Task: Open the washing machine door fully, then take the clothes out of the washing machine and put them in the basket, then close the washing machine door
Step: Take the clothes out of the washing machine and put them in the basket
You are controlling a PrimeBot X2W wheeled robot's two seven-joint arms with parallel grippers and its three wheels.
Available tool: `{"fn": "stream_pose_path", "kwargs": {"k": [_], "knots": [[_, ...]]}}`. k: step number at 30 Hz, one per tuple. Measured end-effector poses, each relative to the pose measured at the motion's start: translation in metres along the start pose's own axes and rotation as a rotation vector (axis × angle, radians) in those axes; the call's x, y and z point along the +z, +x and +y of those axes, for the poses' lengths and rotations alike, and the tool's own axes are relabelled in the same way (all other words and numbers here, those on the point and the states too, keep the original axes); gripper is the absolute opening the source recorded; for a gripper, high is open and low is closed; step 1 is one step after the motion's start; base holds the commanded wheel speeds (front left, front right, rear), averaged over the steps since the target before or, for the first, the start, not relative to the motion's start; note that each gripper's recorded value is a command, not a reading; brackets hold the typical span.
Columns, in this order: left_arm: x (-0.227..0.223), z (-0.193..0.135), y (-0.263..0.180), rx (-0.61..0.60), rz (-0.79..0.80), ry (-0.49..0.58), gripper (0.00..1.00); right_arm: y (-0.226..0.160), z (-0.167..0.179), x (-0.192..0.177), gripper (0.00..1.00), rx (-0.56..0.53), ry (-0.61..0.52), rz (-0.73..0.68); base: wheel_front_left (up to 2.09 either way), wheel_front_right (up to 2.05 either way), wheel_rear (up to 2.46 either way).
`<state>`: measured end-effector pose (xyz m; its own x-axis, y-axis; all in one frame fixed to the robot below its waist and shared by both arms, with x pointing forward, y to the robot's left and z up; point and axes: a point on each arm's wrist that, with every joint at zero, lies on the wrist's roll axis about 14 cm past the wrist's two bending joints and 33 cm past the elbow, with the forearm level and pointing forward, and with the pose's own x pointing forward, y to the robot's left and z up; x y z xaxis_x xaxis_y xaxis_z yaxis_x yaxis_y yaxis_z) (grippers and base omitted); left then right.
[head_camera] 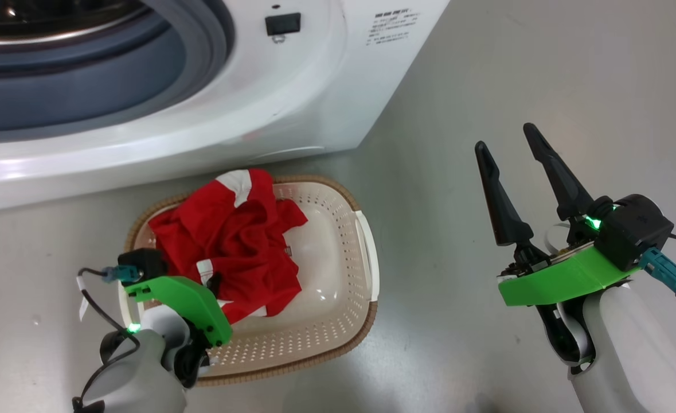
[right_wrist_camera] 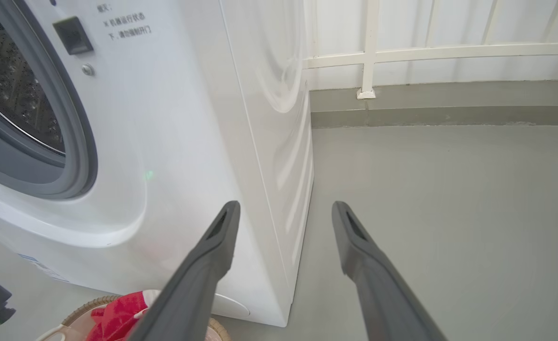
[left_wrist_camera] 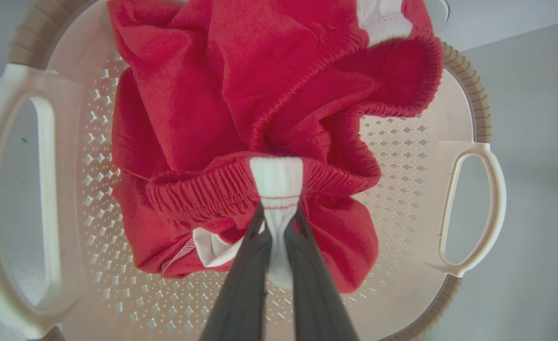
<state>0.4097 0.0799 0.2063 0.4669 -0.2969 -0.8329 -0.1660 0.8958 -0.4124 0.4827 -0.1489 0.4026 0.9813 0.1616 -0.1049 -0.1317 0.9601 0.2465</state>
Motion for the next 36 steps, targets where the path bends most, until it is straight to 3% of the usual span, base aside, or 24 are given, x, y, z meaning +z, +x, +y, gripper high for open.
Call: {"fn": "stream_pose_path", "kwargs": {"k": [6,8,9,10,23,36], "knots": [[-0.016,0.004,0.011,0.01,0.054,-0.007,0.0,0.0,-0.009,-0.014,1.0,-0.022,0.0,0.033,0.0,0.0,0.0],[-0.016,0.003,0.01,0.009,0.055,0.001,0.38,0.0,-0.009,-0.013,1.0,-0.022,-0.001,0.031,0.0,0.0,0.0],[-0.015,0.003,0.009,0.008,0.049,0.009,0.76,0.0,-0.009,-0.012,1.0,-0.021,0.0,0.029,0.0,0.0,0.0],[-0.014,0.002,0.008,0.006,0.041,0.018,1.0,0.0,-0.008,-0.011,1.0,-0.02,0.0,0.027,0.0,0.0,0.0],[0.032,-0.01,-0.034,-0.026,-0.253,0.067,1.0,-0.01,0.007,0.019,1.0,0.006,-0.008,-0.029,0.0,0.0,0.0],[0.078,-0.005,-0.114,-0.061,-0.55,0.074,1.0,-0.046,0.015,0.047,1.0,-0.009,-0.02,-0.073,0.0,0.0,0.0]]}}
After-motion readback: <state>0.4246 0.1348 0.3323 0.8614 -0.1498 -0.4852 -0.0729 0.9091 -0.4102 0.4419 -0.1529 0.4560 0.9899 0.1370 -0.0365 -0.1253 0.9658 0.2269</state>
